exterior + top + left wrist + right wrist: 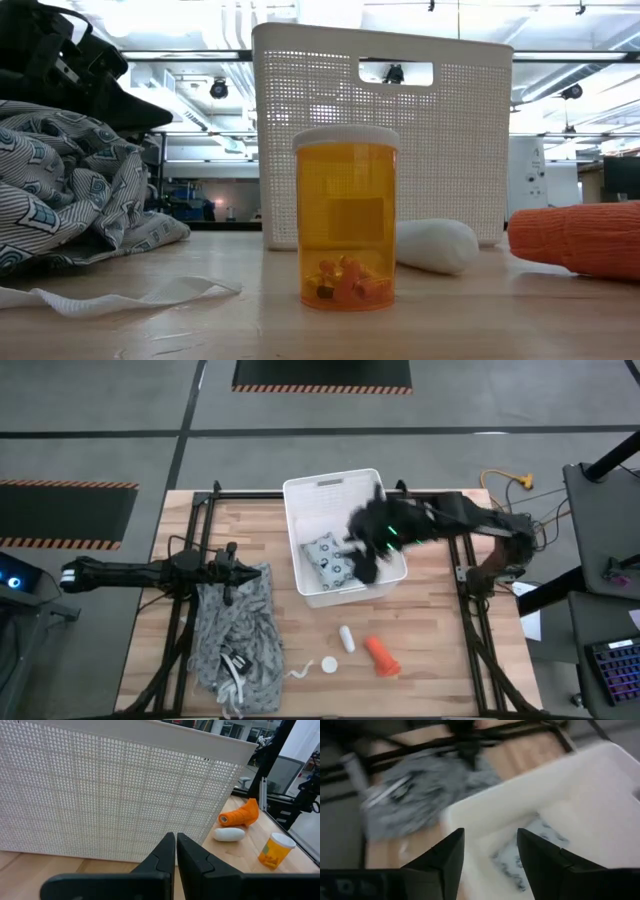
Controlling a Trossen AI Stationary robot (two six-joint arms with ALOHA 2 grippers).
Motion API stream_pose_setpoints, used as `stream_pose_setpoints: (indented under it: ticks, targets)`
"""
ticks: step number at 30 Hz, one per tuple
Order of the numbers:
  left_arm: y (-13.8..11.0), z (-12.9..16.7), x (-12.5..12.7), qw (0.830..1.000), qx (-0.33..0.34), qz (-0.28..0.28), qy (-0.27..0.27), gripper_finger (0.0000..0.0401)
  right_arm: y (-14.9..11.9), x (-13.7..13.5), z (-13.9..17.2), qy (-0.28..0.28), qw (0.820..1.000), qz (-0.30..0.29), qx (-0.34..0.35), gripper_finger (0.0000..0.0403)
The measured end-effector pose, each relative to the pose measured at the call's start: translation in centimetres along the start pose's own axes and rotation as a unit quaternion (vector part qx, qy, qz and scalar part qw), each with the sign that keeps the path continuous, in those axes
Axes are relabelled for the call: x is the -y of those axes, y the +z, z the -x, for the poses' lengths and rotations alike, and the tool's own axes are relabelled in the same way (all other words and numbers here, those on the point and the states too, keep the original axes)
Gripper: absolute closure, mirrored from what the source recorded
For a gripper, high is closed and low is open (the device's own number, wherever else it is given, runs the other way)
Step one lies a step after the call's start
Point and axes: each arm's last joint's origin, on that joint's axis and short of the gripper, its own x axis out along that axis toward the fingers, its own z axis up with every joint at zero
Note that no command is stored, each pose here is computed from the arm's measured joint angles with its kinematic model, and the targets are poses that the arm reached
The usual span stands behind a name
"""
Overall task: Pick & place medical supplies in basket/bin
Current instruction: Put the orange bandage into the white bin
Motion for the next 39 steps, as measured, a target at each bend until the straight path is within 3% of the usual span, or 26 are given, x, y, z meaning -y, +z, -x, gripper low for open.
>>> stream_pose_setpoints:
  ticks: [3, 6, 14, 20, 26, 39]
  targets:
    - [0.0, 0.0, 0.0, 1.0, 0.0, 0.0, 0.0, 0.0401, -1.8, -3.0, 1.3, 0.026, 0.999, 0.04, -0.021, 0.0229]
    - [0.0, 0.0, 0.0, 1.0, 0.0, 0.0, 0.0, 0.0401, -3.8, -5.3, 1.6, 0.029, 0.997, 0.033, -0.062, 0.0225]
    - [0.0, 0.0, 0.0, 1.0, 0.0, 0.0, 0.0, 0.0401, -9.9, -9.6, 0.4, -0.037, 0.975, -0.041, -0.214, 0.0156]
    - [0.0, 0.0, 0.0, 1.0, 0.0, 0.0, 0.0, 0.0401, -13.9, -11.8, -2.4, -0.066, 0.963, -0.114, -0.235, 0.0111]
    - [0.0, 0.0, 0.0, 1.0, 0.0, 0.0, 0.0, 0.0401, -17.8, -12.6, -6.2, -0.068, 0.958, -0.144, -0.237, 0.0104]
    - [0.0, 0.0, 0.0, 1.0, 0.0, 0.0, 0.0, 0.0401, -24.9, -11.1, -12.7, -0.068, 0.955, -0.189, -0.218, 0.0111]
